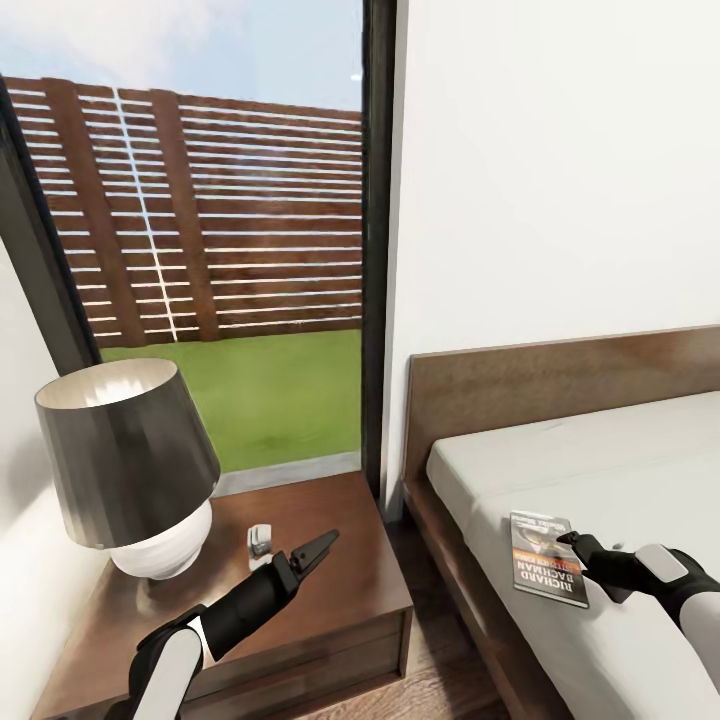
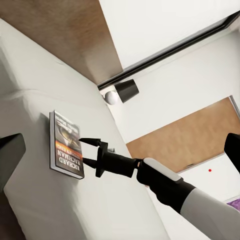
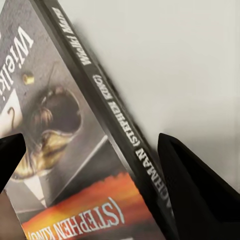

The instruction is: In the bedroom, move the book from the bed onto either nightstand, and place the two sandals side by side next to the bed.

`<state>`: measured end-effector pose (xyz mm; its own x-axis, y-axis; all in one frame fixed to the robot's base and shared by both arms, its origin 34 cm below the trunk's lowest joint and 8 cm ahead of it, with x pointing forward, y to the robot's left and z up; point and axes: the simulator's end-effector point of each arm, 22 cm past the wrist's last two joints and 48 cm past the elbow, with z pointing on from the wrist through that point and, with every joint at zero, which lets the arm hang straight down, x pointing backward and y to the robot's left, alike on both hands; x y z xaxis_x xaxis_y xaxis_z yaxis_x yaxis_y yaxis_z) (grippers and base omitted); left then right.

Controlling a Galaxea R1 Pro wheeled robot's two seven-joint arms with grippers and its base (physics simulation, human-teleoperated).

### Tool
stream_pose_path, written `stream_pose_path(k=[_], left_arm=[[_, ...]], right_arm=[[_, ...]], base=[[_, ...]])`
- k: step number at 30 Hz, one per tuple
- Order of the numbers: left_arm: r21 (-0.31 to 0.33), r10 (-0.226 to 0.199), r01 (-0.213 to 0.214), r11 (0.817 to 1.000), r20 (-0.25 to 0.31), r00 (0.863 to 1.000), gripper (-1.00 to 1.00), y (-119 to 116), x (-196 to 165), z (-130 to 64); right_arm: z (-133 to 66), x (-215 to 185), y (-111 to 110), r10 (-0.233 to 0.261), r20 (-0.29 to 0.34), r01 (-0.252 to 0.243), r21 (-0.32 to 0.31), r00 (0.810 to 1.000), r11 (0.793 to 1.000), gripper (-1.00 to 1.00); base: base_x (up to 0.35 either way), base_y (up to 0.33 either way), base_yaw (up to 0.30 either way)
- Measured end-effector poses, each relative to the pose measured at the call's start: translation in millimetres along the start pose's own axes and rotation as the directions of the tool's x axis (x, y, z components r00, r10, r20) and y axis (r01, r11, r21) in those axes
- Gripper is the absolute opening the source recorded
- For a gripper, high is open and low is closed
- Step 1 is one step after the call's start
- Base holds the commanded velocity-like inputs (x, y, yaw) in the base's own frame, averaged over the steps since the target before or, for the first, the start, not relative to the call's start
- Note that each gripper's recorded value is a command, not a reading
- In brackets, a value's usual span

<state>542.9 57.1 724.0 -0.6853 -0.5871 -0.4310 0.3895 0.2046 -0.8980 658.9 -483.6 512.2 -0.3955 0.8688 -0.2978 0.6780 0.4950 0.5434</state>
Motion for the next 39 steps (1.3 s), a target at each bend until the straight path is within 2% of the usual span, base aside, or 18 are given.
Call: stream_pose_path(k=[9,39], left_arm=[[-0.001,0.000,0.000,1.000,-0.001,1.000,1.00,0.4,-0.2,-0.5],[-0.003,0.000,0.000,1.000,-0.001,1.000,1.00,-51.0,-36.5,12.3]], right_arm=[[-0.1,-0.1,-0.2,0.000,0.000,0.000,0.000,1.000,1.000,1.00],[-42.2,-24.7,41.0,-0.006,0.001,0.006,0.006,1.000,1.000,1.00]], base=[[0.000,0.000,0.000],[0.000,0.000,0.000]])
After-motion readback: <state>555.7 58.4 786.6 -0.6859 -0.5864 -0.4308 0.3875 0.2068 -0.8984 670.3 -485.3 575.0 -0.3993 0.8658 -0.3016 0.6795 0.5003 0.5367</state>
